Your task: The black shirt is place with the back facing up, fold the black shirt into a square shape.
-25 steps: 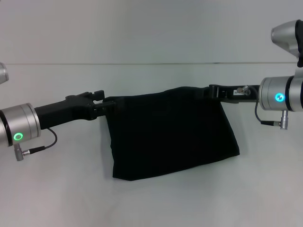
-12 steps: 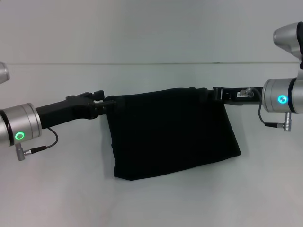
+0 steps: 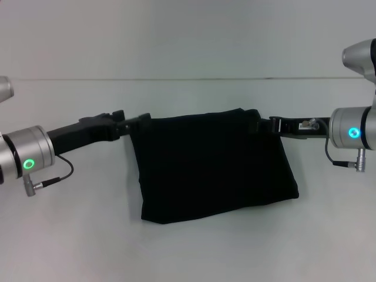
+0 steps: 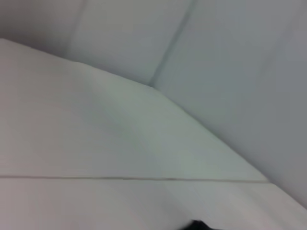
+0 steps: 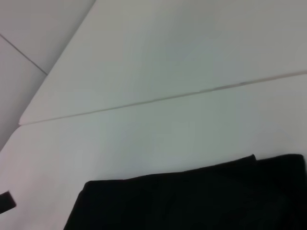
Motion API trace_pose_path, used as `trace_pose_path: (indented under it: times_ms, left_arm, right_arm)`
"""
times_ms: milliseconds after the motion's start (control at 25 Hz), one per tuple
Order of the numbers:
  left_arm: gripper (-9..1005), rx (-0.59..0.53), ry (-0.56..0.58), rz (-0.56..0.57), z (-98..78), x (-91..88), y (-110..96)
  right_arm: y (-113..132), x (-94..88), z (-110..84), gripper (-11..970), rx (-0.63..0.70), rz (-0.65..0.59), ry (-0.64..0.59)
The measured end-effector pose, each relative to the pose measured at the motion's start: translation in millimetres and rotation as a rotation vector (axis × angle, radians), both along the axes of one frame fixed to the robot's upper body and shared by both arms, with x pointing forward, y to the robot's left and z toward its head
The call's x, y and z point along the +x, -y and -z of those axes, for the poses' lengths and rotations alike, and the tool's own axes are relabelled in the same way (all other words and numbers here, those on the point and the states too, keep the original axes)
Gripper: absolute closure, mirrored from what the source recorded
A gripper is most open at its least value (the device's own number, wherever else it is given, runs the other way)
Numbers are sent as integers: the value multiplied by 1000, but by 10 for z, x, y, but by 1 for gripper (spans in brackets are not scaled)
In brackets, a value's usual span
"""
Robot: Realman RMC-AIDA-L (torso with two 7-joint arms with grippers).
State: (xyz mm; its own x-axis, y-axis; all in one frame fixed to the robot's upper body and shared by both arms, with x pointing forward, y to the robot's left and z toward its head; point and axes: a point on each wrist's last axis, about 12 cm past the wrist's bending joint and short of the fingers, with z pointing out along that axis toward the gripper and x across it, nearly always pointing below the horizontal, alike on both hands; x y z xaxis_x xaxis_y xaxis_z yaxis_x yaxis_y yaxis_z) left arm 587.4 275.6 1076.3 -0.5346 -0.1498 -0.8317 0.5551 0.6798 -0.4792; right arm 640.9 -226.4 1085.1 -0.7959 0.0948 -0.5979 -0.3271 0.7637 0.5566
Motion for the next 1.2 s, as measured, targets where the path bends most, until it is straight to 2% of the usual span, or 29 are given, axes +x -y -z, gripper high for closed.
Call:
trace_pose_path:
  times_ms: [120,320,440,640,880,1080,1200]
  left_arm:
    - [51,-8,-47,-68,37,69,7]
    - [50,-5,-58,-81,50,95,32]
    - [50,-6,-59,-80,54,94,41]
    - [50,-5,-57,-78,55,95,46]
    - [50,17,-56,-98,83,114,55]
    - [50,31,-76,-128,155,111,76]
    - [50,28,-82,-134,174,95,69]
  right_arm:
    - [35,-12,15,769,6,14,-7]
    - [76,-8,-1,663,17,27,-11]
    - [25,18,-36,441,27,18,-14]
    - [-121,112,-104,399,36,34,12]
    - [-310,236,-149,398,8,80,76]
    - [-309,284,-182,397,-25,89,122]
    - [-198,285,-186,397,-40,100,139]
